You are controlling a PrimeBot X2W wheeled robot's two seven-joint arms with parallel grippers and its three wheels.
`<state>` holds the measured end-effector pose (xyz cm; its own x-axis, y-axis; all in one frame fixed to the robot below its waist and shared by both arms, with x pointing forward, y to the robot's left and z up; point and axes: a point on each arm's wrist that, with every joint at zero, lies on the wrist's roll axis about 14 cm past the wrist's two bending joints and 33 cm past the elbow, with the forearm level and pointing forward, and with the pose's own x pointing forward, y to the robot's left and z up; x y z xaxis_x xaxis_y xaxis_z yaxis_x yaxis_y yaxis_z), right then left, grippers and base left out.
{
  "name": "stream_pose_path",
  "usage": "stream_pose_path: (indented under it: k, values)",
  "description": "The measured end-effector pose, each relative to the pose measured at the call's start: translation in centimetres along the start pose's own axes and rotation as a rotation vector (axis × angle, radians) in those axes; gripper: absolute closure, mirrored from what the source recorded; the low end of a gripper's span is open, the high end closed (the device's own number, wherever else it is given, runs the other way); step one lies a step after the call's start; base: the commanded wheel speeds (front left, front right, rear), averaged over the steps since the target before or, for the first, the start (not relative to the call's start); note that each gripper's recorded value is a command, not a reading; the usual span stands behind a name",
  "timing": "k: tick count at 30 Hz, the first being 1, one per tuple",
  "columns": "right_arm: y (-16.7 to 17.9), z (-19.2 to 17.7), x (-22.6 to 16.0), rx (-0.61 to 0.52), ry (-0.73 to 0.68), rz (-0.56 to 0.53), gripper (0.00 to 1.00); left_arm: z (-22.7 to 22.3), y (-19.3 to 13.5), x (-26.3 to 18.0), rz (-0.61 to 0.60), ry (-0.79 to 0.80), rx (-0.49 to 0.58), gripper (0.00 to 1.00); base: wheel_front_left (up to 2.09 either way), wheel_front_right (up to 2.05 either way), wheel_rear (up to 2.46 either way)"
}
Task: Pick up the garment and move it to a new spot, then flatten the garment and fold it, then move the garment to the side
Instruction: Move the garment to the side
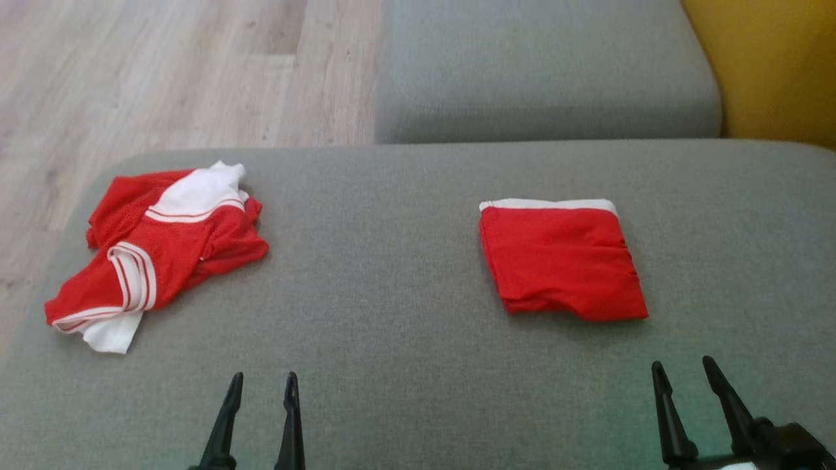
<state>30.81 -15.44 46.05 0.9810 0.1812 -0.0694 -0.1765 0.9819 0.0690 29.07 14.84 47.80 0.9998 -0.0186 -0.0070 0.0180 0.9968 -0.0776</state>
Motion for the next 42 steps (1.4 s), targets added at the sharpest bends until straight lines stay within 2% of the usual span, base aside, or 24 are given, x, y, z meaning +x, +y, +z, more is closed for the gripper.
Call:
stream_pose_path:
  k: [4, 11, 19, 24, 25, 26, 27, 30, 34, 37, 42]
  values:
    - [-0.3, -1.3, 1.2, 0.005, 0.048, 0.012, 0.00, 0.2, -0.3, 0.9, -0.007, 0.001, -0.014, 0.00, 0.00, 0.00, 0.00]
    - [-1.8, -2.5, 5.8, 0.043, 0.124, 0.023, 0.00, 2.1, -1.1, 3.9, -0.038, -0.053, -0.053, 0.00, 0.00, 0.00, 0.00]
    - [-4.0, -3.8, 12.9, 0.082, 0.358, 0.052, 0.00, 1.5, -2.3, 6.7, -0.069, -0.035, -0.034, 0.00, 0.00, 0.00, 0.00]
    - [-4.8, -6.5, 14.1, 0.084, 0.531, 0.063, 0.00, 1.0, -2.1, 7.4, -0.062, -0.022, -0.024, 0.00, 0.00, 0.00, 0.00]
    - [-4.4, -7.2, 14.1, 0.094, 0.562, 0.073, 0.21, 0.9, -2.0, 7.5, -0.053, -0.017, -0.021, 0.00, 0.00, 0.00, 0.00]
    - [-3.9, -7.9, 14.0, 0.107, 0.590, 0.087, 0.71, 0.7, -1.9, 7.5, -0.050, -0.012, -0.020, 0.00, 0.00, 0.00, 0.00]
    - [-3.4, -8.3, 13.9, 0.120, 0.607, 0.101, 1.00, 0.6, -1.7, 7.6, -0.044, -0.007, -0.015, 0.00, 0.00, 0.00, 0.00]
    - [-3.4, -8.2, 14.1, 0.124, 0.601, 0.114, 1.00, 0.0, -1.7, 7.9, -0.040, 0.007, -0.012, 0.00, 0.00, 0.00, 0.00]
    - [-6.3, -7.3, 14.2, 0.071, 0.578, 0.078, 1.00, -0.6, -2.6, 8.7, -0.070, 0.023, -0.019, 0.00, 0.00, 0.00, 0.00]
    - [-10.4, -6.8, 13.7, 0.008, 0.593, 0.012, 1.00, -0.8, -3.8, 10.1, -0.111, 0.016, -0.025, 0.00, 0.00, 0.00, 0.00]
    - [-19.1, -5.5, 12.3, -0.173, 0.654, -0.134, 1.00, -1.5, -6.4, 13.3, -0.211, 0.006, -0.031, 0.00, 0.00, 0.00, 0.00]
